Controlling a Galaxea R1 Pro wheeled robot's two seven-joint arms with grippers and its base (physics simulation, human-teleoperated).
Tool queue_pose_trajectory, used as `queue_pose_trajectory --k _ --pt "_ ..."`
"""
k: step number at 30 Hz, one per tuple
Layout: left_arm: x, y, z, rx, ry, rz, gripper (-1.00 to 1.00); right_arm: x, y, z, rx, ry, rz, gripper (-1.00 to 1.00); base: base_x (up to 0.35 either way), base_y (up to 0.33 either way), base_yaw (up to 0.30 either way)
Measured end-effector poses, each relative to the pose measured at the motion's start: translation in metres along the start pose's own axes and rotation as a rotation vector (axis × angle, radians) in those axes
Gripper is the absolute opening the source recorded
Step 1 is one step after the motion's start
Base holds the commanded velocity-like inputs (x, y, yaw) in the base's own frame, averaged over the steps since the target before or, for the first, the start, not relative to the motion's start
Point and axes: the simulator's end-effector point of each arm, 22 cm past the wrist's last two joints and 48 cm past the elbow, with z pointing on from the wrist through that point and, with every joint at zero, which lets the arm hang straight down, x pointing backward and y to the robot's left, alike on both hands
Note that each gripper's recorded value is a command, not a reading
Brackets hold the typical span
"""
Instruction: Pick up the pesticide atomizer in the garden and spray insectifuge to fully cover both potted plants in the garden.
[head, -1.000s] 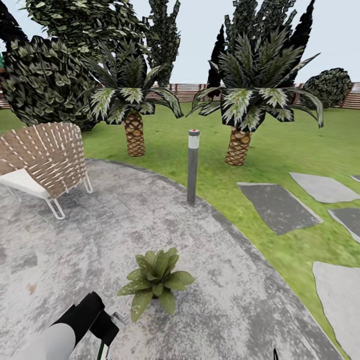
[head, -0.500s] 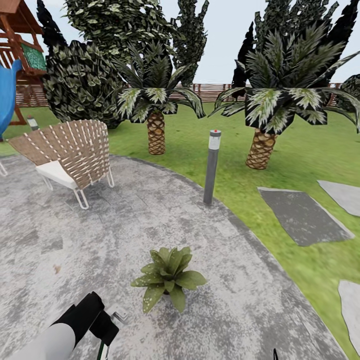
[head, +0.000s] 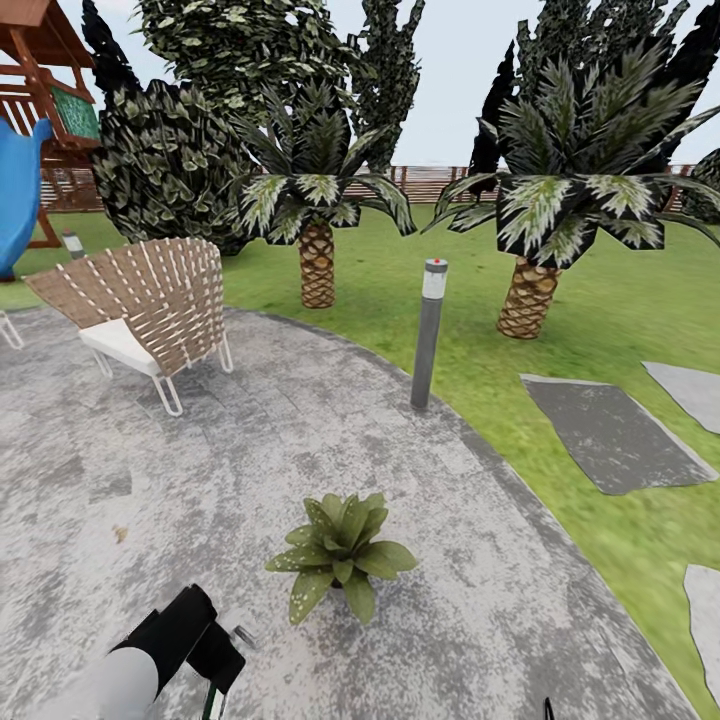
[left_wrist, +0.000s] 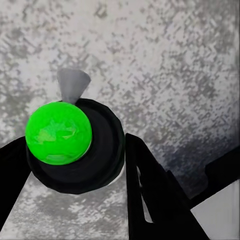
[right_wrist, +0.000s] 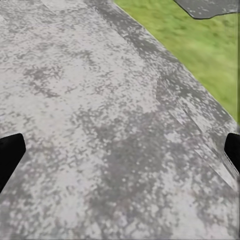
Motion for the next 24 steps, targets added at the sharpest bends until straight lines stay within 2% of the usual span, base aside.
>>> queue_pose_trajectory --k 4,7,10,11,12,14,24 --pt "-0.018 -0.020 0.000 0.004 0.006 0.058 -1.00 -0.003 -0.007 0.002 0.006 -0.006 -0.009 1.00 0.000 0.000 0.001" --pt "-0.022 -0.025 0.000 0.007 0.009 0.073 -1.00 -0.002 -0.005 0.002 0.003 -0.007 -0.008 1.00 0.000 0.000 0.000" --pt "-0.019 -0.035 -0.001 0.059 0.016 0.074 -1.00 -0.003 -0.005 0.002 0.004 -0.008 -0.007 1.00 0.000 0.000 0.000" --pt "-0.034 -0.035 -0.020 0.109 0.021 0.056 -1.00 -0.009 -0.010 0.005 0.013 -0.022 -0.012 1.00 0.000 0.000 0.000" --pt "-0.041 -0.031 -0.029 0.107 0.027 0.040 -1.00 -0.009 -0.010 0.005 0.013 -0.025 -0.013 1.00 0.000 0.000 0.000" --pt "-0.041 -0.033 -0.032 0.106 0.053 0.024 -1.00 -0.010 -0.012 0.006 0.014 -0.024 -0.017 1.00 0.000 0.000 0.000" --pt "-0.041 -0.026 -0.035 0.098 0.053 0.017 -1.00 -0.008 -0.006 0.004 0.005 -0.022 -0.013 1.00 0.000 0.000 0.046"
